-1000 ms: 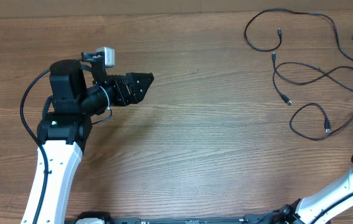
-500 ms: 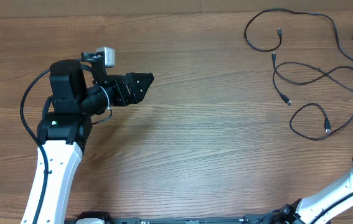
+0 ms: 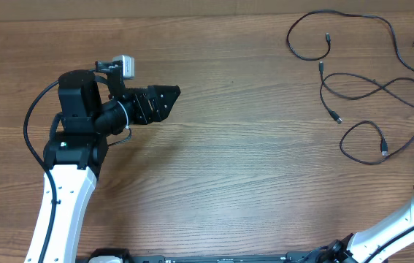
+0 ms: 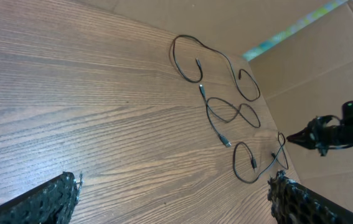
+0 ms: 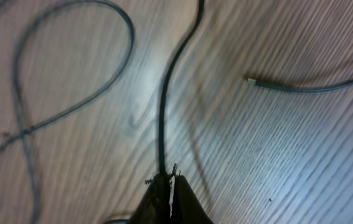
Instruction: Untangle cables
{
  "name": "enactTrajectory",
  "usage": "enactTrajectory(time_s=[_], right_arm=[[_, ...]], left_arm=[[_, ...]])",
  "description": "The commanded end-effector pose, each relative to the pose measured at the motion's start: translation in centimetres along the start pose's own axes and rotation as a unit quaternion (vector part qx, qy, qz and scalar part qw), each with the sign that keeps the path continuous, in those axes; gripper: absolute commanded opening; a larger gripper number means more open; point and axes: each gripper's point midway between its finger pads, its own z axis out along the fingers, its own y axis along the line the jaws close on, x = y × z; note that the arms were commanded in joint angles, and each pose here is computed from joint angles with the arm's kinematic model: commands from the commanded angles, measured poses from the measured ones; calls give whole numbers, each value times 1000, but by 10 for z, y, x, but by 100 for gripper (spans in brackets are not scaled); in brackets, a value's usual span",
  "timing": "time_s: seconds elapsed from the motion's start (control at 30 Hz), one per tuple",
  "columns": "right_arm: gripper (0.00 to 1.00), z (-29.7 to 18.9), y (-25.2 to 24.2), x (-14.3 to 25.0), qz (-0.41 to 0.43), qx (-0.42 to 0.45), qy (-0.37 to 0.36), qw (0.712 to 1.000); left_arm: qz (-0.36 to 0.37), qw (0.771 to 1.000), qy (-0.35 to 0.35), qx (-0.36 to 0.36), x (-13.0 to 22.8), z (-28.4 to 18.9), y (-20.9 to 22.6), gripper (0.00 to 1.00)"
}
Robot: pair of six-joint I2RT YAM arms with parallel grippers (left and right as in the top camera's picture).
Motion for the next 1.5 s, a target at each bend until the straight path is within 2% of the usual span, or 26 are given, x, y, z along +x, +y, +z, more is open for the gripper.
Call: enactTrajectory(time_s=[0.0,0.47,0.7,1.13,1.47], right_arm=[[4,5,-2,3,5,-1,0,1000],[4,4,4,-2,6,-18,-7,1000],[4,-24,20,-17,13,-78,-12,997],[4,-6,-2,-6,10,-12,-6,1000],[4,1,-3,-2,9,-9,-3,1000]], left_arm=[[15,1000,-6,1,-6,-1,-3,100],[15,1000,-6,1,-6,-1,-3,100],[15,1000,-6,1,-6,-1,-3,100],[14,1000,-5,1,-6,-1,-3,100],[9,1000,1,0,-3,-1,-2,100]])
